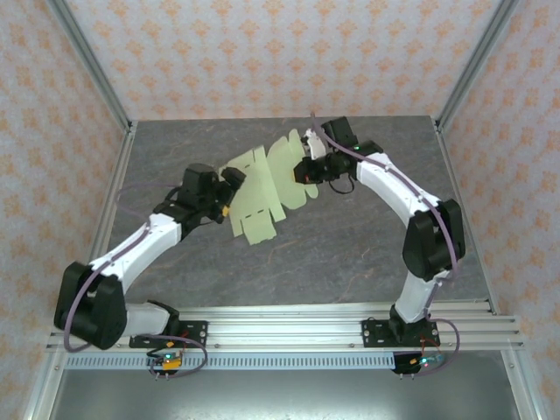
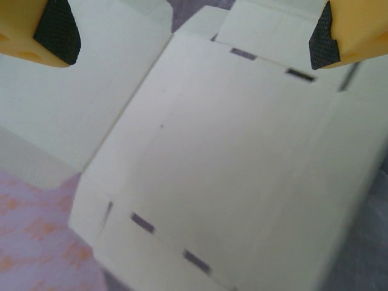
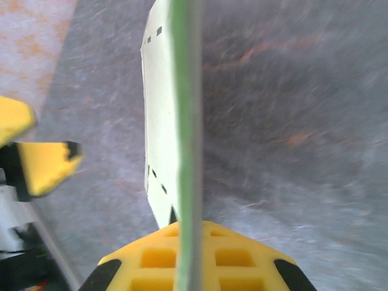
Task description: Fold the paper box
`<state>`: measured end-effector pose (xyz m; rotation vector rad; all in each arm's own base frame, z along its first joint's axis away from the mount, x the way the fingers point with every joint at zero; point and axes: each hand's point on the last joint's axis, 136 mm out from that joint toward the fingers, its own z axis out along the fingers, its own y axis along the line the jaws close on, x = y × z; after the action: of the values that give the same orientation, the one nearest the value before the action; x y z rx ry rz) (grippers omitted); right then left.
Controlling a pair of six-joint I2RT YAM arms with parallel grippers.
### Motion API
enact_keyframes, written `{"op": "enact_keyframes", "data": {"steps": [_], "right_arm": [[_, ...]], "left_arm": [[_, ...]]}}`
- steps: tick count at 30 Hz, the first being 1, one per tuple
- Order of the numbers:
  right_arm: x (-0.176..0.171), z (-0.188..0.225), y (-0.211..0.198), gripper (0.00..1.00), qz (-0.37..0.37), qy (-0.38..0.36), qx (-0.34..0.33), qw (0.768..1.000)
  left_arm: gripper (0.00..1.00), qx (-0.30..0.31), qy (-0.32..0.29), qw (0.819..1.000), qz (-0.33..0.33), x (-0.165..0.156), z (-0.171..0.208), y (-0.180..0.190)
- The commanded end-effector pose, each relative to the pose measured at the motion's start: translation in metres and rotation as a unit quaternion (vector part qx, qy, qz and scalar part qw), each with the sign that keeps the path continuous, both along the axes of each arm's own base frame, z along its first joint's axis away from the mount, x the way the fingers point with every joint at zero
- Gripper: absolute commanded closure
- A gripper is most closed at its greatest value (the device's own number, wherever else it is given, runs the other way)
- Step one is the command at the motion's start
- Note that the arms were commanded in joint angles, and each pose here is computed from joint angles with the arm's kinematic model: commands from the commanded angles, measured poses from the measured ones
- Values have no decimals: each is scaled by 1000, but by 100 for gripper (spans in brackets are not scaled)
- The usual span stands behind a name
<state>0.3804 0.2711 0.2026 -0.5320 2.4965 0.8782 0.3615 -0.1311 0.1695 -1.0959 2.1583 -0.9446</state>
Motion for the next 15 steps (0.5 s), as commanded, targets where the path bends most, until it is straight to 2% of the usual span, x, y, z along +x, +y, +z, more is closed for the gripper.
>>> {"op": "enact_keyframes", "data": {"steps": [1, 3, 6, 9, 11, 15], "right_arm": [[-7, 31, -32, 96, 1, -110, -161, 981], [-7, 53, -38, 97, 1, -173, -229, 958], [-12, 87, -32, 97, 18, -250, -291, 923], [-21, 103, -21, 97, 40, -306, -346, 886], [-31, 98, -9, 96, 65, -327, -381, 863], [-60, 46, 12, 82, 129, -312, -434, 835]], "left_arm": [[0, 61, -36, 997, 22, 1, 30, 32], [0, 95, -28, 995, 24, -1, 43, 49], [0, 149, -6, 989, 13, -2, 48, 63], [0, 148, 22, 988, 30, -5, 35, 75], [0, 132, 36, 990, 45, -8, 21, 81], [0, 123, 67, 988, 61, -13, -13, 88]]}}
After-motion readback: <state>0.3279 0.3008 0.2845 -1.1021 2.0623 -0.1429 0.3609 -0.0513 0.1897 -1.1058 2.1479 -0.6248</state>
